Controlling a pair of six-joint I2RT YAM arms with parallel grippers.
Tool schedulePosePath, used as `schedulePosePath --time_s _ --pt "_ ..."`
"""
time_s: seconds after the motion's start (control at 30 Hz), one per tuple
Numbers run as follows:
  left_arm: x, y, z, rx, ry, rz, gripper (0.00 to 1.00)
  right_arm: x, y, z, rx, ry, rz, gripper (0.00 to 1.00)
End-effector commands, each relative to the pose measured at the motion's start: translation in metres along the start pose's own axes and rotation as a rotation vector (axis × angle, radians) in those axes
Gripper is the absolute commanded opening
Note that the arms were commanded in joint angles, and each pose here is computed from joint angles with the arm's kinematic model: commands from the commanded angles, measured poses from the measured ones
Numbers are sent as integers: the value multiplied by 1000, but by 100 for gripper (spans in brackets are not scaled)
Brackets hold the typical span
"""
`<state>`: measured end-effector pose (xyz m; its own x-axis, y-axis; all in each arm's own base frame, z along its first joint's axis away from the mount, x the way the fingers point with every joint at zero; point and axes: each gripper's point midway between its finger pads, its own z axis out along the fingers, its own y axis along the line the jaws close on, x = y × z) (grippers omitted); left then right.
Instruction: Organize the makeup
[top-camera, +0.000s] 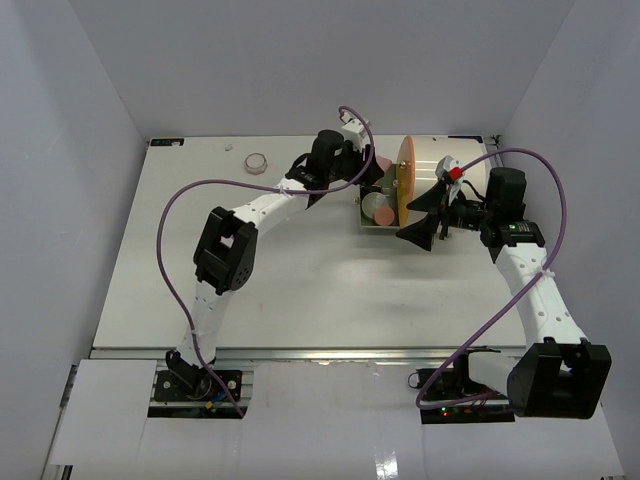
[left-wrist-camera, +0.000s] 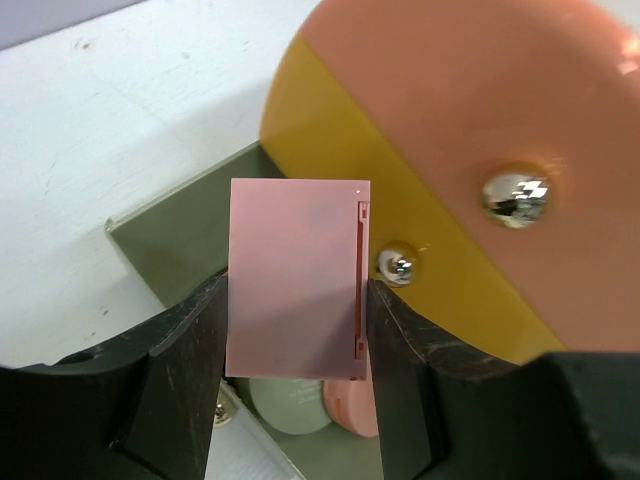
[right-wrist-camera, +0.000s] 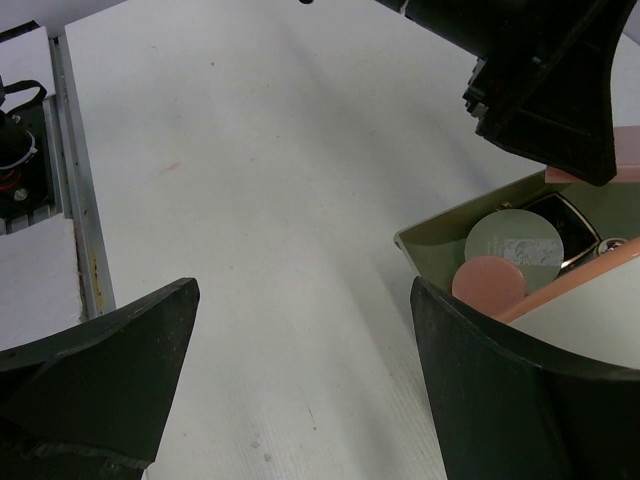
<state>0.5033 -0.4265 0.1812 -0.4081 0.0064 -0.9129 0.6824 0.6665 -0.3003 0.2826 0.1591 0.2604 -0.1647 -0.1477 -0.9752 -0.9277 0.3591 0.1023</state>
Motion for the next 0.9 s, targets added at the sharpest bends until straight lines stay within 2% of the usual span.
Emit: schedulePosePath --time_s 0.0,0.17,0.33,0.5,0.67,0.87 --pt "-25 11 -1 -103 -45 21 30 -10 5 -1 -24 -31 -37 92" --pt "-19 14 8 -115 -28 18 40 -9 5 -1 -25 -30 -34 92" --pt "-12 8 13 -111 -11 33 63 -9 5 -1 -26 -30 -33 92" --pt "-15 0 13 -99 -16 44 78 -8 5 -1 -27 -30 -32 92" --pt "-20 -6 12 -90 -19 55 84 -8 6 -1 -28 -30 -31 92" --pt "-39 -5 -5 -126 -56 81 83 -7 6 -1 -31 -30 -29 92"
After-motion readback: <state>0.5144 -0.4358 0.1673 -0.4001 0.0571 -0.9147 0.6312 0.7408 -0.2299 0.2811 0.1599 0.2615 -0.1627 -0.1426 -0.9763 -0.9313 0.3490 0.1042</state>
